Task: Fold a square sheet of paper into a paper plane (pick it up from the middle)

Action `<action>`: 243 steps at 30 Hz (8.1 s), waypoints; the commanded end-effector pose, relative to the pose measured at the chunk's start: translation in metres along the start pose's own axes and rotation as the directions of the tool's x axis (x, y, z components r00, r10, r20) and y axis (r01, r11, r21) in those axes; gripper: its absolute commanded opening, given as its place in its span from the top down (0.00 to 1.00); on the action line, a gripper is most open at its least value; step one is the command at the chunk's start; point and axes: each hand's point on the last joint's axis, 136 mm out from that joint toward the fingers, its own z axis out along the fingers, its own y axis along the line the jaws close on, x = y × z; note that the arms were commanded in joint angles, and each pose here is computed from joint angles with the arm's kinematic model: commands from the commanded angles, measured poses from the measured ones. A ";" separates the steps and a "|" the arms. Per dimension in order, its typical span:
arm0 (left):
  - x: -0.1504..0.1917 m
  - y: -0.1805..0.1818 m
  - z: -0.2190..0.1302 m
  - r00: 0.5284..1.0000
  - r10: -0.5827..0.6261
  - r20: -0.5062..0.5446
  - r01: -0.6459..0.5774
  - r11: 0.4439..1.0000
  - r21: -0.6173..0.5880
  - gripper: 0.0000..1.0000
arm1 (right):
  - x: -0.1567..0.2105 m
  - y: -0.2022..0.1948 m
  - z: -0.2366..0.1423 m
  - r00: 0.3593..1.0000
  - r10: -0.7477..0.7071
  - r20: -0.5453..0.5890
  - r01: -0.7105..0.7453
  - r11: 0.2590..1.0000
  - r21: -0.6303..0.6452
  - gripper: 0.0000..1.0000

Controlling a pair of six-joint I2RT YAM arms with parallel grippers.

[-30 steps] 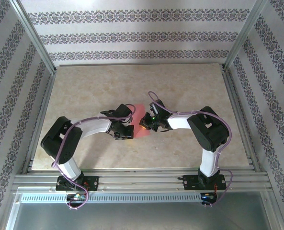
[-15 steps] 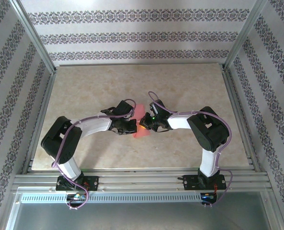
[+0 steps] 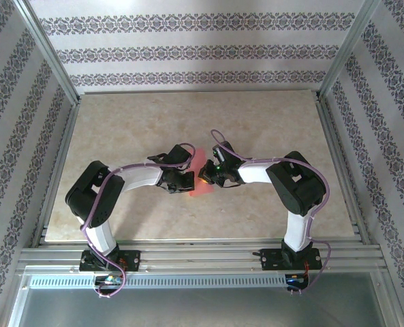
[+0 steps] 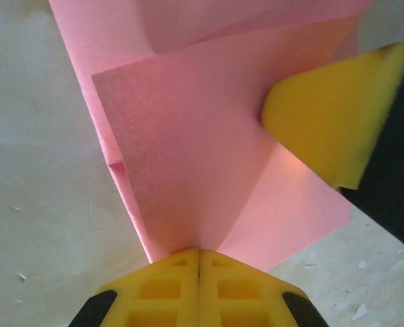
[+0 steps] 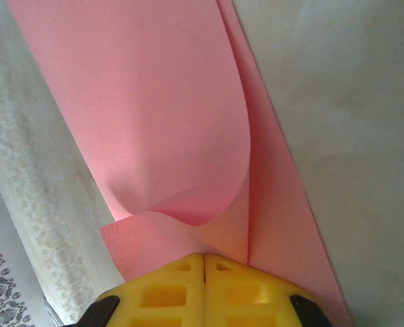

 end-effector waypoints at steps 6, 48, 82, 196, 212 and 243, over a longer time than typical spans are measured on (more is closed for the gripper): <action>0.004 0.009 0.005 1.000 0.000 -0.007 -0.001 0.999 -0.042 1.00 | 0.009 -0.029 0.007 0.999 0.031 -0.021 -0.028 0.994 0.108 0.95; 0.021 0.027 0.012 0.998 -0.019 -0.060 0.012 0.995 -0.101 1.00 | 0.033 0.015 0.007 0.997 -0.059 -0.051 0.057 0.998 -0.032 0.94; 0.024 0.031 0.010 0.998 -0.013 -0.066 0.006 0.993 -0.115 1.00 | 0.008 0.000 0.004 1.000 -0.022 0.011 0.022 1.000 0.004 0.94; -0.058 -0.018 0.030 0.995 0.028 0.101 -0.026 1.000 -0.018 1.00 | -0.049 0.017 -0.021 0.994 -0.081 0.076 0.082 0.997 -0.004 0.94; -0.045 -0.010 0.028 0.998 0.025 0.049 -0.023 0.999 -0.047 1.00 | -0.069 -0.022 -0.010 0.996 -0.041 0.079 0.035 0.996 0.083 0.94; -0.064 -0.047 -0.019 0.986 0.089 0.144 -0.096 0.995 0.039 0.97 | -0.091 -0.054 -0.028 0.996 -0.028 0.082 0.017 0.991 0.136 0.94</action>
